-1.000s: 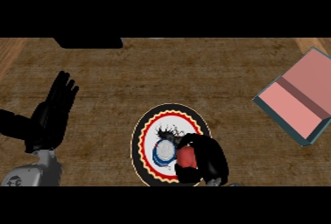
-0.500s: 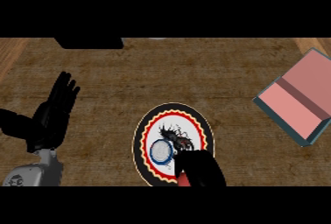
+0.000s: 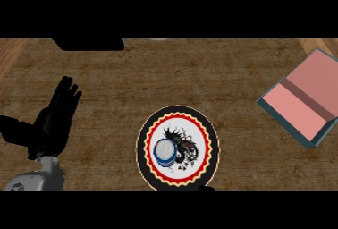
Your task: Pick the bell pepper from the plate and place it in the cardboard box
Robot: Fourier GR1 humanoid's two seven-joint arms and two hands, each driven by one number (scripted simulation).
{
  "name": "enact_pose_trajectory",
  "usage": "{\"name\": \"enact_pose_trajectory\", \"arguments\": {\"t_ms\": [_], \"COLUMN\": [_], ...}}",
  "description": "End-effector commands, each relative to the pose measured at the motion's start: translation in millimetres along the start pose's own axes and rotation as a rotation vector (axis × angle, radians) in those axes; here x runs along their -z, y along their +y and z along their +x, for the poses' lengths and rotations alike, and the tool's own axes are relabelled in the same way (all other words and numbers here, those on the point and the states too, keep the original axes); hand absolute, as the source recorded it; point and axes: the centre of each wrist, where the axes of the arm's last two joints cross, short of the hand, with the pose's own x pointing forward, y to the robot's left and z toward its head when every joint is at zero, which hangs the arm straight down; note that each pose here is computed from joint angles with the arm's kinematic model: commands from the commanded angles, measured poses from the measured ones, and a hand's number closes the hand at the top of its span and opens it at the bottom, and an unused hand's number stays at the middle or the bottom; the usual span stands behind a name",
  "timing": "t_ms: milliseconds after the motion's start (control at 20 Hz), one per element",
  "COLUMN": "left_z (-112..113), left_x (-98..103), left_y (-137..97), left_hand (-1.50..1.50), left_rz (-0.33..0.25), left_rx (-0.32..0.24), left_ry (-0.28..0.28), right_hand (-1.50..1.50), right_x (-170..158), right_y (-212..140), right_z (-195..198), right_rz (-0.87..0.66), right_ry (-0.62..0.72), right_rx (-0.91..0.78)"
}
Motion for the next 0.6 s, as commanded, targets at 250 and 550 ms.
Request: {"name": "enact_pose_trajectory", "arguments": {"t_ms": [250,550], "left_z": [-5,-12], "left_x": [0,-7], "left_y": [17,16], "left_hand": [0.0,0.0], "left_rz": [0.017,0.008], "left_rx": [0.003,-0.01], "left_ry": [0.014,-0.006], "right_hand": [1.5,1.5], "right_x": [-53,-63], "right_y": [-72,-109], "right_z": [23,20], "right_rz": [-0.274,-0.474], "right_ry": [-0.024,0.182], "right_rx": [0.123,0.179]}}
